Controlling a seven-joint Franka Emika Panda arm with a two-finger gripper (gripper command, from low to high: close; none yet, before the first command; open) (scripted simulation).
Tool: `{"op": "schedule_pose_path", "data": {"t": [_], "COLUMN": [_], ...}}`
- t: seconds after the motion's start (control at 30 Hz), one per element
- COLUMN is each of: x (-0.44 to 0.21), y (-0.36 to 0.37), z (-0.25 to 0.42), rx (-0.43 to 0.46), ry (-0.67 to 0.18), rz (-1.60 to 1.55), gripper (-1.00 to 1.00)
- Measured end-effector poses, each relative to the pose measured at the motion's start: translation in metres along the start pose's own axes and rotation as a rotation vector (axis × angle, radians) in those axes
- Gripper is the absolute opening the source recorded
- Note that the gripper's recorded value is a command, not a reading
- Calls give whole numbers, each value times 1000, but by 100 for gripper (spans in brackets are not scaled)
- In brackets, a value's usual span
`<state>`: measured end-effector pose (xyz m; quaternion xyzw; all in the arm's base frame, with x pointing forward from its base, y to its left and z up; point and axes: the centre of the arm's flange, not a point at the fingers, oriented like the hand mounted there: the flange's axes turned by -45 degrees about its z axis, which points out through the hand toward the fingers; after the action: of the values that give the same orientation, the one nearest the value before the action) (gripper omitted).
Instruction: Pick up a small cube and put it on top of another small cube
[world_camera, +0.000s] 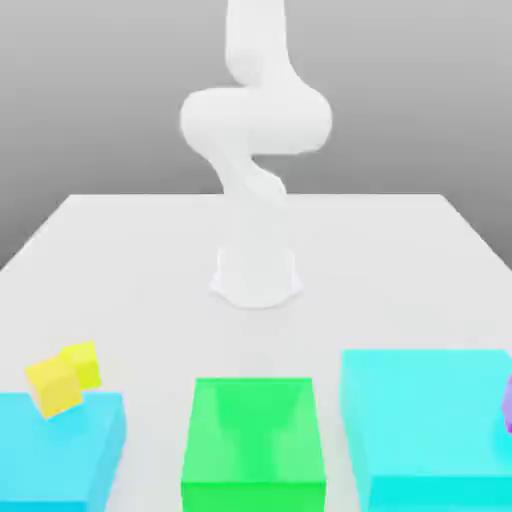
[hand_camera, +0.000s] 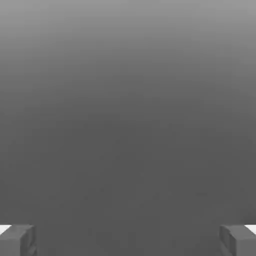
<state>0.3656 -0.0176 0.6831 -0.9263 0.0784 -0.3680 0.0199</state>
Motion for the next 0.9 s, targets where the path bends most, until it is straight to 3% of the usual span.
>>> {"op": "schedule_pose_path", "data": {"t": [0.47,0.9], "x": [-59,-178], "y": [119,227], "z": [162,255], "rx": [-213,-513], "ry": [-180,-236], "rz": [836,1605], "gripper": [0,0]}}
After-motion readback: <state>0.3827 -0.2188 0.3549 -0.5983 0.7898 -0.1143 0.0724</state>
